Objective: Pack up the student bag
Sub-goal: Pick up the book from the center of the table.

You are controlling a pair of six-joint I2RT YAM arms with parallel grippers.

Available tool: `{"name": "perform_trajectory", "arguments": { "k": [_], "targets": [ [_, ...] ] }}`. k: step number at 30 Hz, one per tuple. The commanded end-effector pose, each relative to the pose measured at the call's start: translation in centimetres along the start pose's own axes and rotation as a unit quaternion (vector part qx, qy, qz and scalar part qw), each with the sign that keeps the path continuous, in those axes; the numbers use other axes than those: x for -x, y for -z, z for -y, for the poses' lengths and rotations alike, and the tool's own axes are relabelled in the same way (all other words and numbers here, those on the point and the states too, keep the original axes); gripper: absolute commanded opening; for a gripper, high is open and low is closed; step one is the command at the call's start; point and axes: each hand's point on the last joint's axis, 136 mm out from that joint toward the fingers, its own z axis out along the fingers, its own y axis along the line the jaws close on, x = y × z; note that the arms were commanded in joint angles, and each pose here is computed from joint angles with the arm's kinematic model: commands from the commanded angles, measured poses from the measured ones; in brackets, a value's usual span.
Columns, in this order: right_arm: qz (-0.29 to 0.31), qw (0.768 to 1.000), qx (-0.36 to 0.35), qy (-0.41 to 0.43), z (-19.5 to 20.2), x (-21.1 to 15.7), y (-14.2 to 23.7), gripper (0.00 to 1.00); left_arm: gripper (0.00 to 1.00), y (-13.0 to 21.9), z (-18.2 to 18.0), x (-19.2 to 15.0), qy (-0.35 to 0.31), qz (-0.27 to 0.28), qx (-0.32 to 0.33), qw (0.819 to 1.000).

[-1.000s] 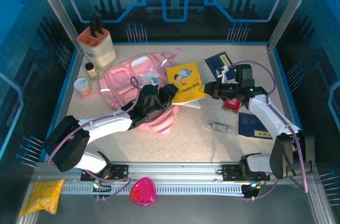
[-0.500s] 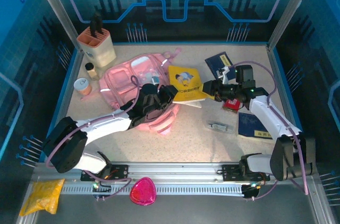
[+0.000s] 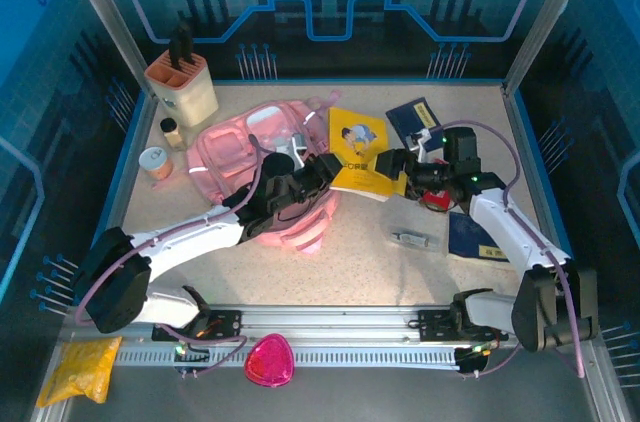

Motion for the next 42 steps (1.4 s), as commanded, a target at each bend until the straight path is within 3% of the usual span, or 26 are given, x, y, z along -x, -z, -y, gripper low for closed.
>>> {"name": "perform_trajectory", "arguments": {
  "k": [1,11,14,25,32,35,38,42],
  "targets": [
    [-0.018,0.999,0.037,-0.005,-1.7,-0.2,-0.9,1.00,0.00,1.5,7.3,1.4,-0.033,0.026,-0.110,0.993],
    [-0.017,0.995,0.099,0.002,-5.8,0.0,-0.3,0.99,0.00,1.6,4.5,1.7,-0.064,0.045,-0.060,0.995],
    [-0.014,0.994,0.106,0.006,-6.4,0.1,0.0,0.93,0.00,1.7,3.8,1.5,-0.076,0.043,-0.049,0.995],
    [0.003,0.998,0.063,0.026,-5.4,0.1,0.0,0.41,0.00,2.2,0.3,1.2,-0.129,0.058,0.033,0.989],
    [0.005,0.998,0.047,0.030,-4.5,0.1,-0.2,0.17,0.00,2.0,-0.7,1.2,-0.143,0.057,0.058,0.986],
    [0.012,0.998,0.046,0.034,-4.4,0.5,0.1,0.08,0.13,2.1,-0.9,1.1,-0.148,0.054,0.066,0.985],
    [0.026,0.998,0.041,0.048,-4.8,1.3,0.9,0.03,0.39,2.6,-1.5,1.0,-0.178,0.043,0.086,0.979],
    [0.045,0.997,-0.002,0.066,-3.8,1.7,2.3,0.04,0.50,4.4,-4.3,1.9,-0.268,0.029,0.183,0.945]
  ]
}}
